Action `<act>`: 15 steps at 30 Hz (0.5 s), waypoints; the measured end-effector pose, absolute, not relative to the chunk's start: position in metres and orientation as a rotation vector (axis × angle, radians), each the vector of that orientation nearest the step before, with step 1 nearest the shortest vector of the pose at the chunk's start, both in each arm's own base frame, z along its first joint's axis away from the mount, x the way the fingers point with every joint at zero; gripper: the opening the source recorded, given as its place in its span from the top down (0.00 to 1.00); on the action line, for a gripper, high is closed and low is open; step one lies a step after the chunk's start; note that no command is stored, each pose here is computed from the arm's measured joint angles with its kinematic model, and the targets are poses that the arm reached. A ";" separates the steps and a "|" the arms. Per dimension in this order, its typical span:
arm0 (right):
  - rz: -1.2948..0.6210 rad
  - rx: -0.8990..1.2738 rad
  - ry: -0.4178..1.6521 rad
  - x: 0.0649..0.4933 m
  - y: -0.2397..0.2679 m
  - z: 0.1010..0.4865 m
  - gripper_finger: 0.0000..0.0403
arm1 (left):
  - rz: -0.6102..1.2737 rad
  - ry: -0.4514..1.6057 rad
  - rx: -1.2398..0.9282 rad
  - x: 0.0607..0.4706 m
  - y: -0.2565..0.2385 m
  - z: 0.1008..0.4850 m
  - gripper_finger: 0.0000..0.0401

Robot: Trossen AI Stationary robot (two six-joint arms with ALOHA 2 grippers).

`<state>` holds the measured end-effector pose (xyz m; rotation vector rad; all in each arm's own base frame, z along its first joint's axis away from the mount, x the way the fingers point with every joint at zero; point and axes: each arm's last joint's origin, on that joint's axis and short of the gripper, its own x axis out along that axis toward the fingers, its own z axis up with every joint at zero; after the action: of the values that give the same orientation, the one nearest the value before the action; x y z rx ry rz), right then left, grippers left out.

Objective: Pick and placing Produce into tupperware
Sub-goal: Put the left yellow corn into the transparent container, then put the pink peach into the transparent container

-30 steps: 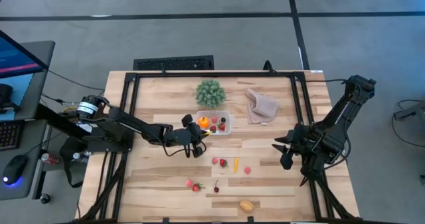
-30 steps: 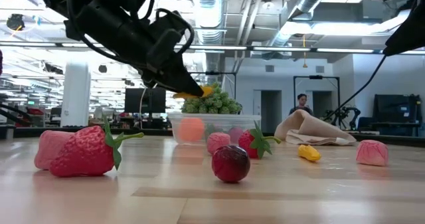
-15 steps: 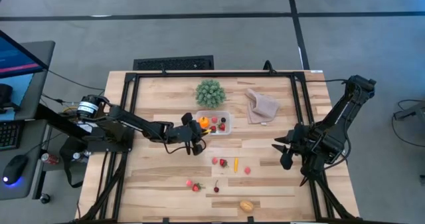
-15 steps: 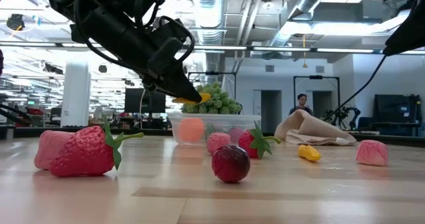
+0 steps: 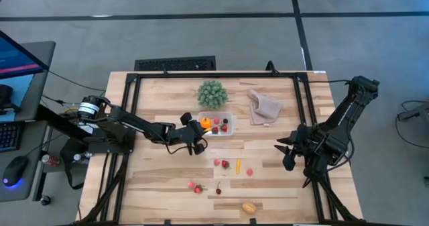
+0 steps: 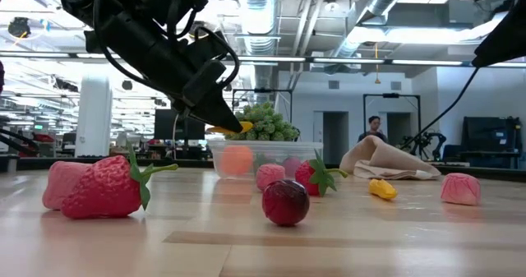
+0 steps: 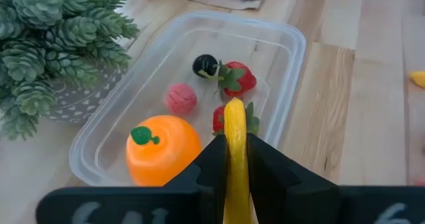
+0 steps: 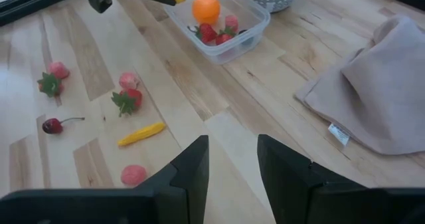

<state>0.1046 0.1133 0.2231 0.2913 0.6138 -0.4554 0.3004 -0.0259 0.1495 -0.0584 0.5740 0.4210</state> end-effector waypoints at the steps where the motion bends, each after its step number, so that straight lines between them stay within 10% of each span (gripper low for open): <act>1: -0.456 0.293 0.613 0.105 0.113 0.223 0.70 | 0.420 0.573 -0.056 0.300 -0.026 0.150 0.90; 15: -0.459 0.298 0.607 0.105 0.113 0.223 0.70 | 0.401 0.573 -0.045 0.301 -0.026 0.150 0.63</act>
<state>0.1046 0.1133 0.2232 0.2982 0.6069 -0.4595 0.3011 -0.0258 0.1500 -0.0452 0.5731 0.4007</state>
